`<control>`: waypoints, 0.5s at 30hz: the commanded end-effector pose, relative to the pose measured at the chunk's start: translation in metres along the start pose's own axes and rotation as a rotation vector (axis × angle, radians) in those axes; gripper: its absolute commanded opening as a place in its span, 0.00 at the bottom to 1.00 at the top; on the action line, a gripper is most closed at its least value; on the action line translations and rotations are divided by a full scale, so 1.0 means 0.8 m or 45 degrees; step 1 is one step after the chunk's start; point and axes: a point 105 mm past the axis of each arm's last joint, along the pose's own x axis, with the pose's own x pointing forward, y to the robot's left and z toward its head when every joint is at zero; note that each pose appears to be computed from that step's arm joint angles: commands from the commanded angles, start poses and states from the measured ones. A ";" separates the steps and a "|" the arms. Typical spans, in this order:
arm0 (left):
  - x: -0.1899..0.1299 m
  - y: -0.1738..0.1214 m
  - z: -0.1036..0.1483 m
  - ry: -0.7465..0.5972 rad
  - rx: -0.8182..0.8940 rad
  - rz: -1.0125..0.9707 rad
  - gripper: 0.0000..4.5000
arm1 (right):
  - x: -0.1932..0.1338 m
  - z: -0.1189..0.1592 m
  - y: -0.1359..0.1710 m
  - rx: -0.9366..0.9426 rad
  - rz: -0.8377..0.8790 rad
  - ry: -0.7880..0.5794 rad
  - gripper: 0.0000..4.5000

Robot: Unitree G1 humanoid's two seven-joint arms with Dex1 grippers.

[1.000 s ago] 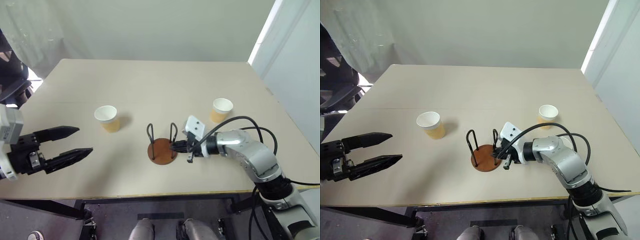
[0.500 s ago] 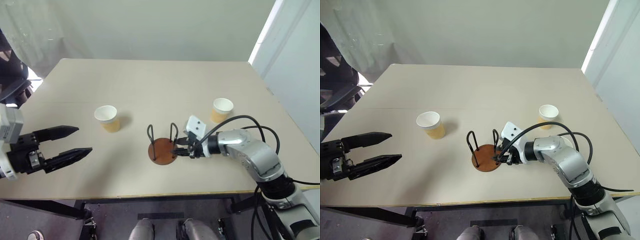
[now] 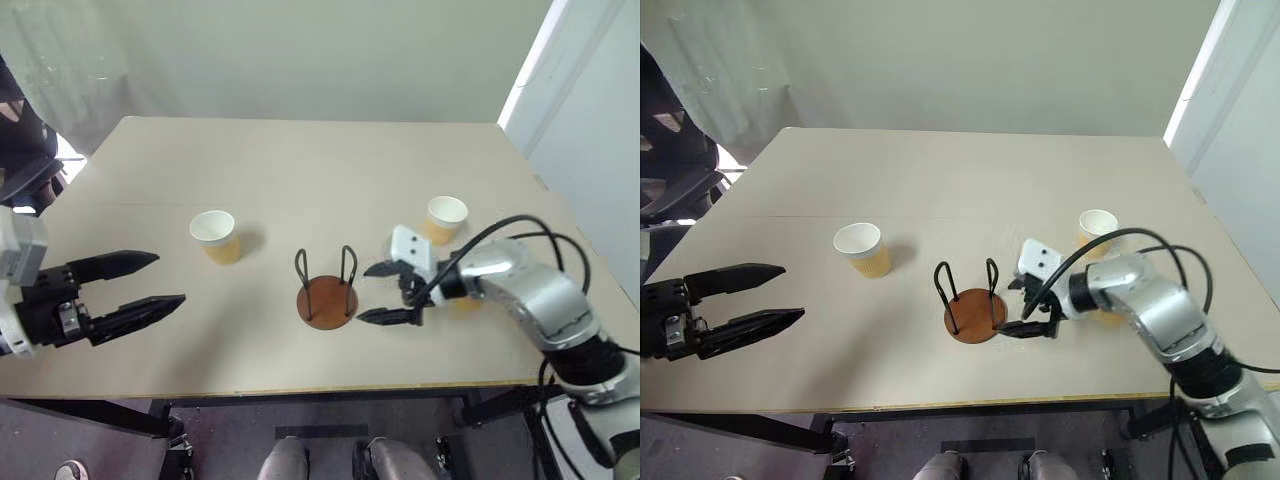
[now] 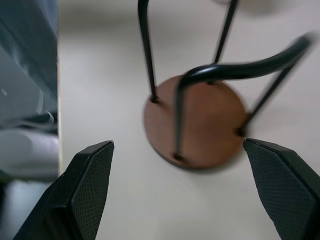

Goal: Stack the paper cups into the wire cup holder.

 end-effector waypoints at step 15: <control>0.005 0.010 0.012 -0.033 0.074 -0.006 1.00 | -0.079 0.017 -0.049 -0.227 -0.100 0.105 0.95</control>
